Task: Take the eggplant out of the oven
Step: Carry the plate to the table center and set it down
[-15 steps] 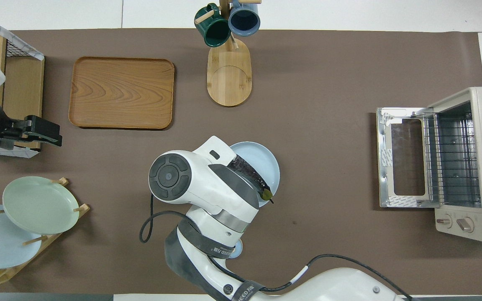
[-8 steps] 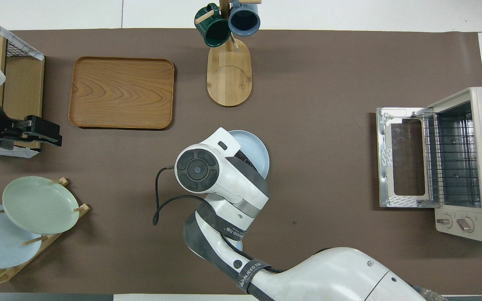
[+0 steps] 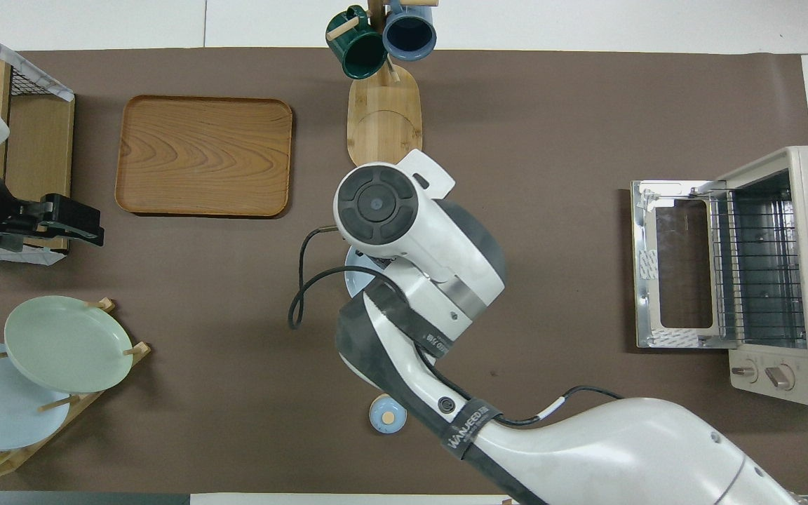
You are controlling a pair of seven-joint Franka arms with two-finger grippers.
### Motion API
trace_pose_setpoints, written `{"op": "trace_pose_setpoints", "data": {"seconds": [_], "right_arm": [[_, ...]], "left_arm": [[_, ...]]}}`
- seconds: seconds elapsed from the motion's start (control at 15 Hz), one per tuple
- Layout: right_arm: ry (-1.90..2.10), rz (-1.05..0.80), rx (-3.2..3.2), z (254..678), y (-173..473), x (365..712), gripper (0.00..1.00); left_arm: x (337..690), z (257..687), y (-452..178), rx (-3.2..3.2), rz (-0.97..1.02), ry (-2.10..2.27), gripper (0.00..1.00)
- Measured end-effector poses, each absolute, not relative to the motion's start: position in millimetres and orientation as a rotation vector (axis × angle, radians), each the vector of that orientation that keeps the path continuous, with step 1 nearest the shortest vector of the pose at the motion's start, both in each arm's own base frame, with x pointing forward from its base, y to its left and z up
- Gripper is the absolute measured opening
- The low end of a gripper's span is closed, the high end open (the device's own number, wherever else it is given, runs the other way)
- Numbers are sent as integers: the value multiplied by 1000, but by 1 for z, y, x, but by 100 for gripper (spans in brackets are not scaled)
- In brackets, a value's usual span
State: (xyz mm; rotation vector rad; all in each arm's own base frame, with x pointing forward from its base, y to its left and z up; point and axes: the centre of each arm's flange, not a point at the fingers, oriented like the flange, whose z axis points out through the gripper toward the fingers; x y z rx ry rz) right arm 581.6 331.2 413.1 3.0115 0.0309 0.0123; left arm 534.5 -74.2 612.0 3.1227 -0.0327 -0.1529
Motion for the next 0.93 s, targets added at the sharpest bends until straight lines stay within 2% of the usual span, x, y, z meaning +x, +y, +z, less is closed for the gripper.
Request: {"op": "trace_pose_setpoints", "data": {"seconds": [0.13, 0.2, 0.47, 0.93], "right_arm": [[62, -61, 2980, 401, 262, 595, 4], [81, -103, 2967, 394, 228, 598, 1], [-6, -188, 2939, 359, 130, 595, 1], [40, -149, 2924, 298, 70, 557, 1]], "left_arm": [[534, 612, -75, 3123, -153, -34, 100], [534, 612, -76, 3123, -153, -37, 100], [532, 612, -97, 3122, -142, 52, 100], [509, 560, -232, 3037, -102, 360, 100]]}}
